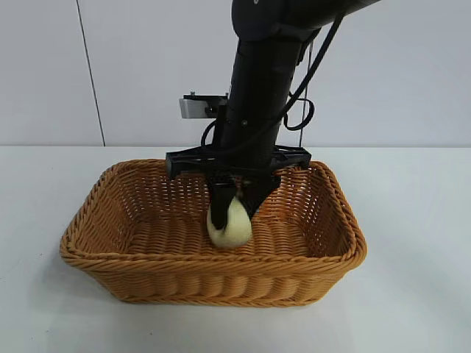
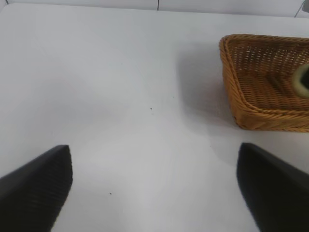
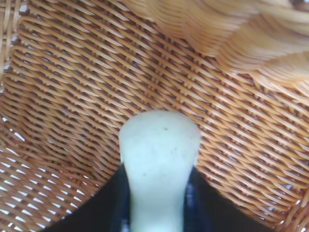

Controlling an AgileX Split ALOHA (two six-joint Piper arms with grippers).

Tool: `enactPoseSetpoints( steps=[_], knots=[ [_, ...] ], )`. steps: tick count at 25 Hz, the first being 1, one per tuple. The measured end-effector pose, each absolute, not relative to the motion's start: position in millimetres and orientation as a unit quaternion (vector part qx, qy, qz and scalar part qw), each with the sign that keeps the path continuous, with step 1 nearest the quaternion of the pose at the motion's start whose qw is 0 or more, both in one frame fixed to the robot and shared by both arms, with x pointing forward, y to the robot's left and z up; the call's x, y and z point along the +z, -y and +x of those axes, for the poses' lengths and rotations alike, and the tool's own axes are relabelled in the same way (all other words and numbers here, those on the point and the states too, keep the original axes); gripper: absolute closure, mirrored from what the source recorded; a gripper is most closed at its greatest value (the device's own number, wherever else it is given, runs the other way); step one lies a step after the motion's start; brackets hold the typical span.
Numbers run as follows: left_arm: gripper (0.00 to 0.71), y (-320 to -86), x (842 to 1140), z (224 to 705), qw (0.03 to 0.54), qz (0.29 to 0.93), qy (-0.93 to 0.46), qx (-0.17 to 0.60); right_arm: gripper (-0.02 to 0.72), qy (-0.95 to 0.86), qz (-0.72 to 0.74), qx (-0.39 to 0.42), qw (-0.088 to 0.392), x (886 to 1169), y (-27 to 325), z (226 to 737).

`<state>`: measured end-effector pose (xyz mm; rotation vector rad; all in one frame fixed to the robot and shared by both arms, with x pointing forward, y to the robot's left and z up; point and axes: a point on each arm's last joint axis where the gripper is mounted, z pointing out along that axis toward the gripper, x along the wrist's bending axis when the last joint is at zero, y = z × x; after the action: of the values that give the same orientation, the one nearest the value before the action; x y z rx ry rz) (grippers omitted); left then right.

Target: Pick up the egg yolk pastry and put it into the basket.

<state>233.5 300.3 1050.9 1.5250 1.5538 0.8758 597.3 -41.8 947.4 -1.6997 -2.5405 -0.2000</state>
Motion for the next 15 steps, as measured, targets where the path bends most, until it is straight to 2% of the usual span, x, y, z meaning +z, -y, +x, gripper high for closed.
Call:
enactPoseSetpoints(
  steps=[4, 9, 15],
  knots=[
    [0.043, -300.3, 1050.9, 233.5, 0.387, 0.599, -0.611, 0.344, 0.024, 0.838, -0.54, -0.076, 0.005, 981.7, 39.2, 609.8],
    [0.043, -300.3, 1050.9, 233.5, 0.387, 0.599, -0.611, 0.344, 0.024, 0.829, -0.54, -0.133, -0.053, 1025.4, 37.0, 625.2],
    [0.043, -300.3, 1050.9, 233.5, 0.387, 0.599, -0.611, 0.344, 0.024, 0.812, -0.564, -0.135, -0.067, 1031.5, 62.1, 642.4]
  ],
)
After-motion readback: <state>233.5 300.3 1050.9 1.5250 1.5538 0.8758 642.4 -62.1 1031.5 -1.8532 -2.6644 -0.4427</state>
